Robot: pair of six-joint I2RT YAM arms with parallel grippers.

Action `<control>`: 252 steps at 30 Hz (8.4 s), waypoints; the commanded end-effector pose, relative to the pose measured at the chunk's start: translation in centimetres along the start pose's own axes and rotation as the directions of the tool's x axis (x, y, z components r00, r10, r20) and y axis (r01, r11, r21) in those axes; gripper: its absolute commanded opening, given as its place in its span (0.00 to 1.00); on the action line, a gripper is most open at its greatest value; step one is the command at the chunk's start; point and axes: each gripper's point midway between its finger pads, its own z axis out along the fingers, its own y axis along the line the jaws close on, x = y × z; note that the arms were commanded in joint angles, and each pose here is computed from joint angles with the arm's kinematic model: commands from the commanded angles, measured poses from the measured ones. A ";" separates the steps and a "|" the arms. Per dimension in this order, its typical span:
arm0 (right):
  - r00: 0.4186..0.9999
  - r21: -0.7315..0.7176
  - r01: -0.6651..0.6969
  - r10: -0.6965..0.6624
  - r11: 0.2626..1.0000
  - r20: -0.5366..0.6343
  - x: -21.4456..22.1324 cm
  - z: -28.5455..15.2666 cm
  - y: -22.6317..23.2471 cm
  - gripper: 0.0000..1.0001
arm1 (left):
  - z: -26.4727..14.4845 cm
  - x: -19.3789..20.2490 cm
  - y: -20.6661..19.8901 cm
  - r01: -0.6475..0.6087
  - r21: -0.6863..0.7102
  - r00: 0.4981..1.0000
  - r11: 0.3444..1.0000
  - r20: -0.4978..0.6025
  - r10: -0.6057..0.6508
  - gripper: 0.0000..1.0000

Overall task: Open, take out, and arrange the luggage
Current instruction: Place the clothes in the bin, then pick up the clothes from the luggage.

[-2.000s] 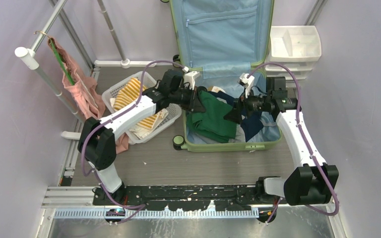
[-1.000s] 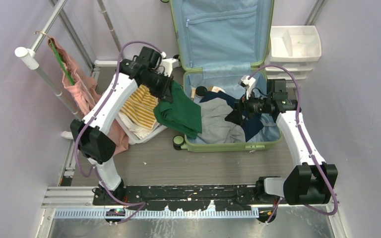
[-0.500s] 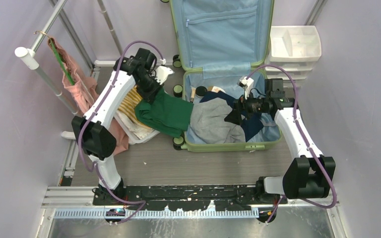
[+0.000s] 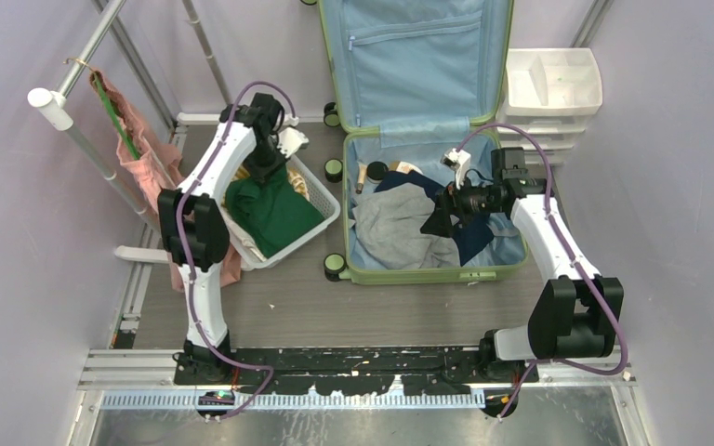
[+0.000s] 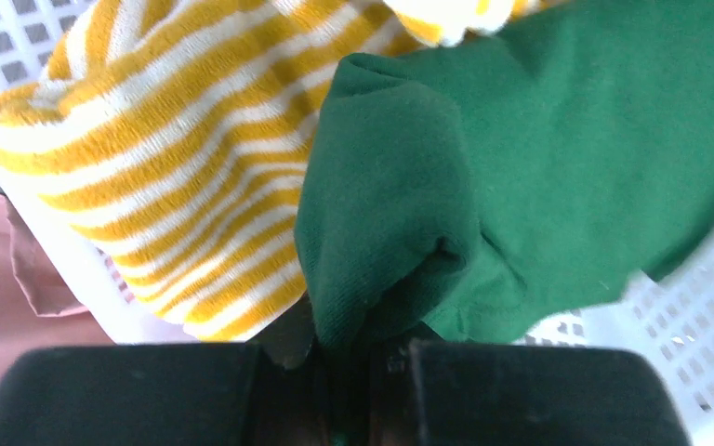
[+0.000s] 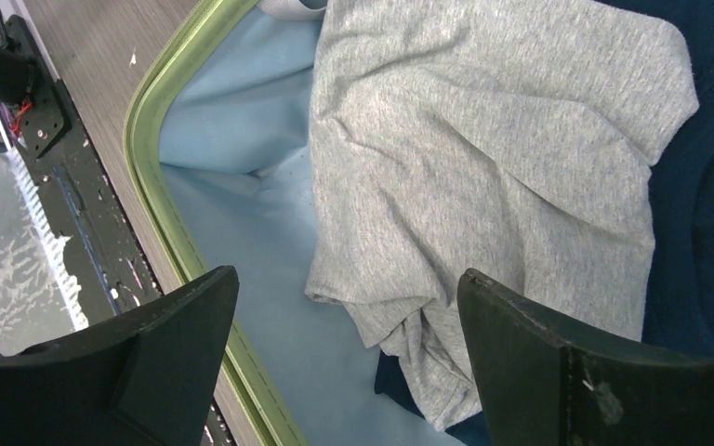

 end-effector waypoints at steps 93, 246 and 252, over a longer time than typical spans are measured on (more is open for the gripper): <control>0.994 0.051 -0.092 0.095 0.994 -0.055 -3.0 19.2 0.5 0.59 | -9.7 1.0 -14.4 0.317 0.342 0.592 0.885 0.657 -0.466 0.80; 0.912 -0.005 -0.246 0.234 0.969 0.336 -12.2 2.8 -2.1 0.63 | -6.6 -16.8 -18.3 0.468 0.303 0.708 0.830 0.433 -0.557 0.00; 0.913 -0.005 -0.249 0.236 0.969 0.332 -12.0 3.0 -2.2 0.63 | -6.3 -13.9 -16.2 0.491 0.255 0.757 0.833 0.349 -0.553 0.00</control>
